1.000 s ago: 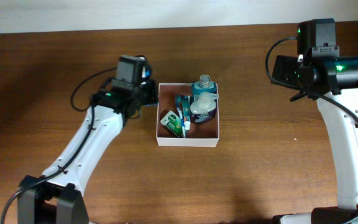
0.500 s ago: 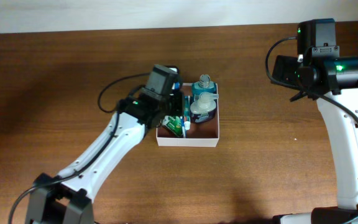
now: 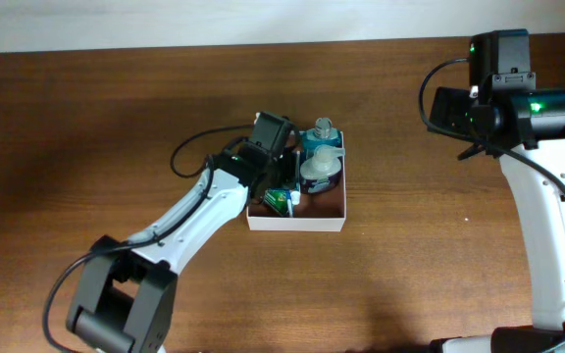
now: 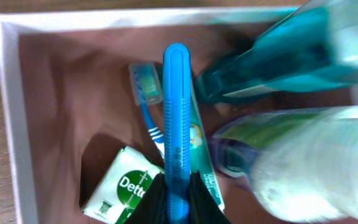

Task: Pack container
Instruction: 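Carry the razor right and lower it into the box, then open the left gripper and raise it out of the box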

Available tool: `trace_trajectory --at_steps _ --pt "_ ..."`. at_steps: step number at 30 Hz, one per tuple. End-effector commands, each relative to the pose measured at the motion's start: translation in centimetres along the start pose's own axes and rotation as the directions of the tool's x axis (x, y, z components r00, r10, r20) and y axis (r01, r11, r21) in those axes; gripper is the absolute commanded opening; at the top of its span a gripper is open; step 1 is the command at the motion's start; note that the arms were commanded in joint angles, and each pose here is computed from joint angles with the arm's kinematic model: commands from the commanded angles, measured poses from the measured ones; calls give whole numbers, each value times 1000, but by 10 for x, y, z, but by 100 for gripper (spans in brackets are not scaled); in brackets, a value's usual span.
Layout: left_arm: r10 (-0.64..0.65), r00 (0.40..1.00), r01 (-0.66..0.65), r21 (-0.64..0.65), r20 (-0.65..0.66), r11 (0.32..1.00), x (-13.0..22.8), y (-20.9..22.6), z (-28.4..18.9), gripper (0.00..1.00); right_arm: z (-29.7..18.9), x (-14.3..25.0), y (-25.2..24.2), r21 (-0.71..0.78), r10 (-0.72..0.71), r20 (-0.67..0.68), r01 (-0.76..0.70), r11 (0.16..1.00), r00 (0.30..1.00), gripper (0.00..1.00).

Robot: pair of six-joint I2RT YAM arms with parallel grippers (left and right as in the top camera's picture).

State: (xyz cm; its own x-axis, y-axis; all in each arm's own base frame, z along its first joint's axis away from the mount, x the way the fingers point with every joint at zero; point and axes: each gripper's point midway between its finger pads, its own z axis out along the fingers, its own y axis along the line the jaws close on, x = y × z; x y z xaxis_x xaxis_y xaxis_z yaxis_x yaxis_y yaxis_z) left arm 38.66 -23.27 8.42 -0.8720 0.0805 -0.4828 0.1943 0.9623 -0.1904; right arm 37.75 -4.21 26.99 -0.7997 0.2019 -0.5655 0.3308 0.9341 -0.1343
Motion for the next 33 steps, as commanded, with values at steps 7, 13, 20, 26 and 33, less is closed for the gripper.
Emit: trace_trajectory --at_steps 7,13,20,26,33 --pt "-10 998 7 -41 -65 999 17 8 31 1 0 -2 -4 13 10 6 -10 1000 1000 99" --pt "-9 998 7 -40 -65 999 18 7 33 5 0 -2 -4 13 9 6 -9 1000 1000 99" --pt "-9 998 7 -33 -56 999 14 5 32 33 0 -2 -4 13 9 6 -9 1000 1000 98" --pt "21 1000 -22 -26 -22 999 -11 -1 6 34 0 -2 -4 13 9 6 -9 1000 1000 99" --pt "-19 997 27 -110 70 994 -52 27 -44 34 0 -2 -4 13 10 6 -10 1000 1000 99"
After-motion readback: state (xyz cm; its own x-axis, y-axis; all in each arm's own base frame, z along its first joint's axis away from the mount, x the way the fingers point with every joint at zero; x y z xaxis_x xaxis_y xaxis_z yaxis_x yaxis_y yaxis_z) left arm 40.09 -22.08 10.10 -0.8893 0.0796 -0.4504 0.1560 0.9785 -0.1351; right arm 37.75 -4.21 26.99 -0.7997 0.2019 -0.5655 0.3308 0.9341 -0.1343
